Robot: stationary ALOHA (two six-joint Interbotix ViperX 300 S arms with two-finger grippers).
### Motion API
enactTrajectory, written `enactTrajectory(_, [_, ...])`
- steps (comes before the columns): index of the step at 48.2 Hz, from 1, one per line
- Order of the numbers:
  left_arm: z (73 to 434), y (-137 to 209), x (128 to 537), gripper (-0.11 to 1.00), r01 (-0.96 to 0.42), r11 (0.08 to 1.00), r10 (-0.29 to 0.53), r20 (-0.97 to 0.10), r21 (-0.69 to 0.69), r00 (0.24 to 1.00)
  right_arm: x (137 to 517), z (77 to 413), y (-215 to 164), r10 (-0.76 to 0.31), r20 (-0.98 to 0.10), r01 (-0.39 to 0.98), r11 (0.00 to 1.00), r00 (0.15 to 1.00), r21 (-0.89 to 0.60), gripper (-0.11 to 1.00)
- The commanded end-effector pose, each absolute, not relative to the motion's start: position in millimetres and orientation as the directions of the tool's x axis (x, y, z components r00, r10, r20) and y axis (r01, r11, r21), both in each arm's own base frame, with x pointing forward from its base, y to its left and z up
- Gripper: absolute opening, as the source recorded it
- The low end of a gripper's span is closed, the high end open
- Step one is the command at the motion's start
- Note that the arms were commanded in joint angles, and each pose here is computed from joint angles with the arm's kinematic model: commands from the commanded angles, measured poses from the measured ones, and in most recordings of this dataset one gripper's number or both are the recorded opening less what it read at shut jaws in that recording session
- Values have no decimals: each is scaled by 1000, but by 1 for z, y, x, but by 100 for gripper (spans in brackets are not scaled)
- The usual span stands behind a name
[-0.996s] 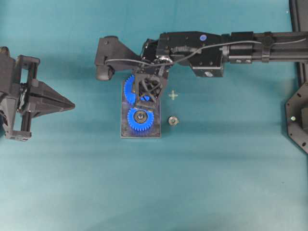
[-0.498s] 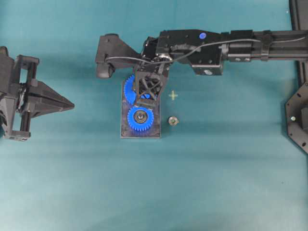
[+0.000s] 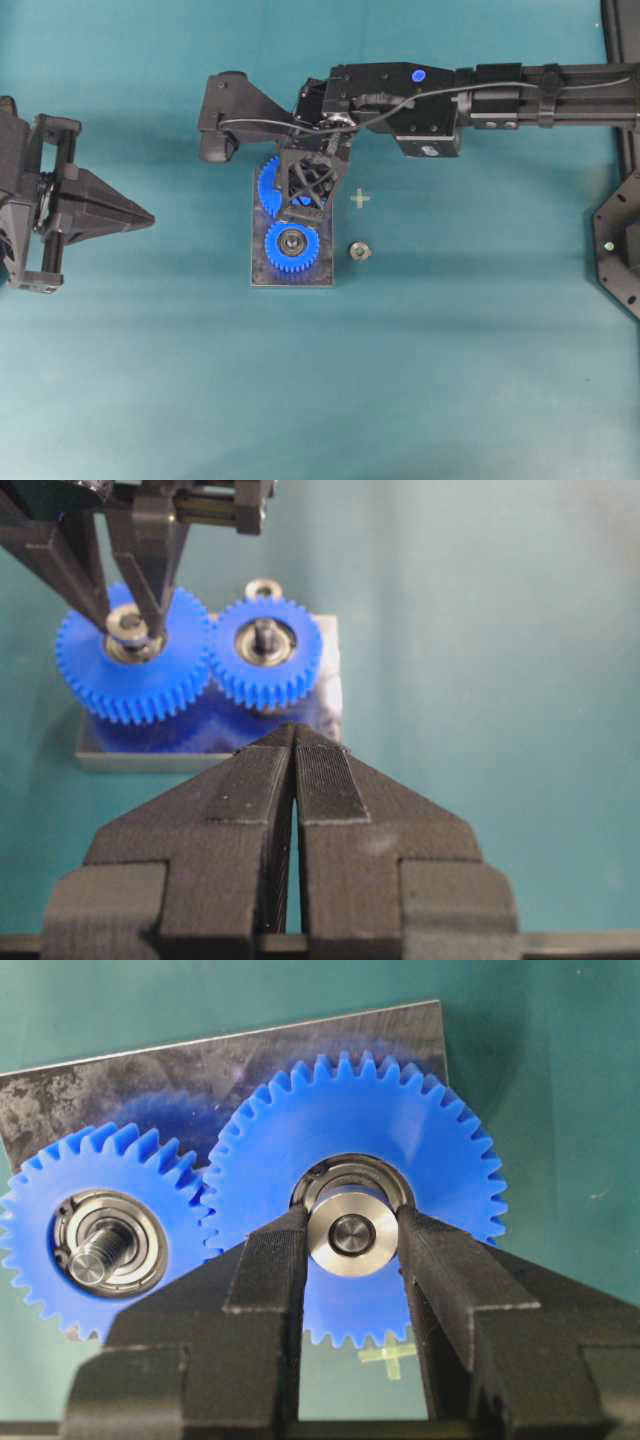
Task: Insert the washer onto the shaft.
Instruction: 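Lower the washer onto the upper gear shaft and release it, then move the right gripper to the lower silver washer and grasp it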
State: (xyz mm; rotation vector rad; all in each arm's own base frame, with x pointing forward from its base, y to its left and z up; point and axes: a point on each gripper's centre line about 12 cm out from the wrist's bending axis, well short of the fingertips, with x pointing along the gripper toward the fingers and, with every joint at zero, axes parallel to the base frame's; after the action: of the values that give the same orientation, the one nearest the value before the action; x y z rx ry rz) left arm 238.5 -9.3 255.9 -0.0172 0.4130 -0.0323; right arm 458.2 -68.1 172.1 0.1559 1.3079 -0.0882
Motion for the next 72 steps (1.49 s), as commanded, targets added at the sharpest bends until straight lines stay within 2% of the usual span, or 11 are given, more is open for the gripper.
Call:
enactTrajectory(1, [262, -10, 240, 0, 29, 999, -37, -383, -25, 923, 459, 186, -69, 20, -958, 153, 986, 287, 67, 31])
enactTrajectory(3, [262, -10, 240, 0, 30, 999, -36, -383, -23, 923, 459, 189, -70, 19, -956, 158, 985, 293, 68, 34])
enactTrajectory(11, [262, -10, 241, 0, 30, 999, -36, -380, -24, 924, 452, 207, -69, 13, -949, 153, 986, 315, 65, 81])
enactTrajectory(13, [262, -10, 241, 0, 30, 999, -36, -380, -24, 924, 449, 214, -69, 12, -946, 154, 986, 325, 65, 86])
enactTrajectory(22, [262, -10, 240, 0, 26, 999, -37, -383, -33, 923, 422, 232, -64, 15, -951, 167, 983, 310, 70, 72])
enactTrajectory(29, [259, -10, 240, 0, 17, 998, -36, -387, -53, 921, 397, 228, -53, 27, -959, 187, 979, 284, 82, 71])
enactTrajectory(40, [259, -10, 240, 0, 17, 998, -36, -388, -53, 921, 373, 188, -20, 47, -966, 147, 985, 256, 87, 71])
enactTrajectory(51, [259, -10, 240, 0, 18, 999, -36, -387, -52, 921, 378, 151, -4, 48, -942, 116, 989, 332, 91, 71])
enactTrajectory(58, [259, -10, 240, 0, 17, 998, -36, -387, -53, 921, 382, 127, -3, 43, -951, 112, 990, 307, 82, 71])
enactTrajectory(72, [261, -10, 240, 0, 17, 998, -37, -384, -55, 923, 383, 114, 1, 46, -955, 105, 991, 294, 79, 71])
